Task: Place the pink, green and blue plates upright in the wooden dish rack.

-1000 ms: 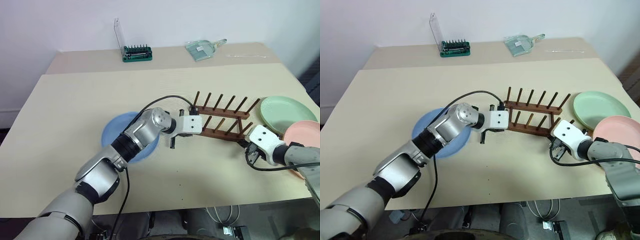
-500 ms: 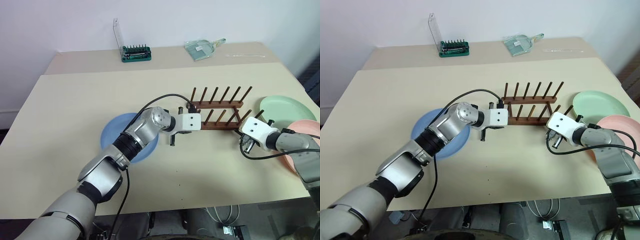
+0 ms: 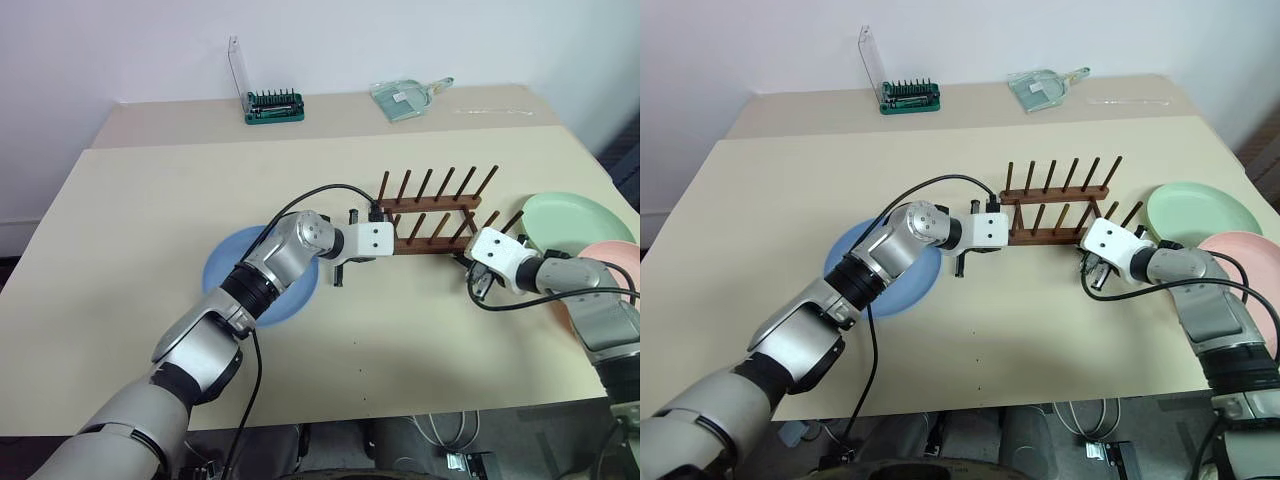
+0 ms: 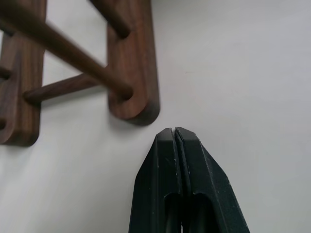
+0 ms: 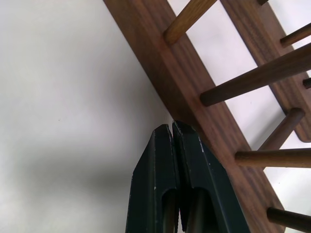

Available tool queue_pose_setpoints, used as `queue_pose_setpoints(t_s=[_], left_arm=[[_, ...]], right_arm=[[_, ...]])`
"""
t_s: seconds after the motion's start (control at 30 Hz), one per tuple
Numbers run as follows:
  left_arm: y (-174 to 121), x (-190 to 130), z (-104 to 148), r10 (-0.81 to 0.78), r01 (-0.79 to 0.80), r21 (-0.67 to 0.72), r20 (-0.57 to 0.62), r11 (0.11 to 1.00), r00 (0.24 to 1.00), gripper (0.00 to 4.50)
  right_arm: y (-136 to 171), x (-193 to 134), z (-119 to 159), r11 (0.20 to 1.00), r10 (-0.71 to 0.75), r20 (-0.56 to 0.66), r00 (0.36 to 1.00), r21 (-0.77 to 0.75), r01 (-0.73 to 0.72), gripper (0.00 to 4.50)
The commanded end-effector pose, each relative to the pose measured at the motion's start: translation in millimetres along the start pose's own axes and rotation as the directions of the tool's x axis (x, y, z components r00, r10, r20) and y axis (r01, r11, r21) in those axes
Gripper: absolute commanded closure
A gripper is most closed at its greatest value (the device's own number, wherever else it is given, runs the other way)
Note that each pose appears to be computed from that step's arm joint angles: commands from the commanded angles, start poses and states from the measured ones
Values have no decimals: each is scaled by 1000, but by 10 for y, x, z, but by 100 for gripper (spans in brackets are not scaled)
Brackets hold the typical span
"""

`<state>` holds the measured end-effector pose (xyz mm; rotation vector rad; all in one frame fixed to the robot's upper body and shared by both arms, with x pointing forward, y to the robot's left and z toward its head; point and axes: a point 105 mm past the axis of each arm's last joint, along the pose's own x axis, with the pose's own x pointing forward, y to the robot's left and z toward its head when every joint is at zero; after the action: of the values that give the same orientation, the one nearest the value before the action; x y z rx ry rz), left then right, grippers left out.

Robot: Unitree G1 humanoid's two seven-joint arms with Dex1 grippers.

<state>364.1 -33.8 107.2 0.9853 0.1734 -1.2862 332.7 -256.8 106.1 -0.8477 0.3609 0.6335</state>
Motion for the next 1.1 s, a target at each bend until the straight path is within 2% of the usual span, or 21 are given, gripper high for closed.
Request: queue_pose_setpoints(t_s=[0.03,0.13,0.23,0.27,0.3,0.4,0.43,0.5,0.6,0.63,0.67,0.73,0.87,1.1], left_arm=[[38,-135,211,-19,21,-16,92,1000,996,448],[27,-255,257,-48,60,-81,145,995,988,448],[36,-608,413,-110,183,-224,303,957,947,448],[48,-735,436,-128,221,-256,337,941,933,448],[99,-882,438,-130,245,-288,368,926,921,424],[223,-1142,427,-108,277,-377,412,884,905,323],[247,-1192,442,-101,278,-371,432,886,896,267],[473,-1383,442,4,231,-404,503,885,864,163],[545,-1563,355,24,255,-426,548,868,836,5],[508,-1633,345,-2,288,-408,574,866,819,0],[485,-1683,343,-19,310,-393,593,866,805,0],[448,-1830,375,-41,315,-313,649,896,760,0],[408,-1995,370,-43,208,-159,685,965,727,0],[358,-1857,455,-74,196,-76,749,978,659,0]], right_arm=[[-105,-215,183,998,-18,70,997,63,13,444],[-19,-335,308,992,17,128,992,126,-33,444],[-22,-596,621,957,-1,298,955,277,-85,444],[-30,-687,679,948,-6,325,946,302,-97,444],[-60,-802,664,946,-14,313,950,313,-89,448],[-139,-1040,626,908,-32,299,954,408,-97,361],[-166,-1085,617,898,-44,296,954,429,-92,316],[-240,-1211,592,900,-104,272,957,436,-26,215],[-176,-1316,583,892,-112,251,961,452,-14,67],[-129,-1375,514,891,-113,204,972,454,9,14],[-99,-1421,466,891,-116,168,979,453,28,6],[-52,-1556,325,885,-135,84,987,458,82,6],[81,-1777,-66,881,-150,-121,981,433,189,6],[266,-1758,-388,869,-166,-242,956,422,258,6]])
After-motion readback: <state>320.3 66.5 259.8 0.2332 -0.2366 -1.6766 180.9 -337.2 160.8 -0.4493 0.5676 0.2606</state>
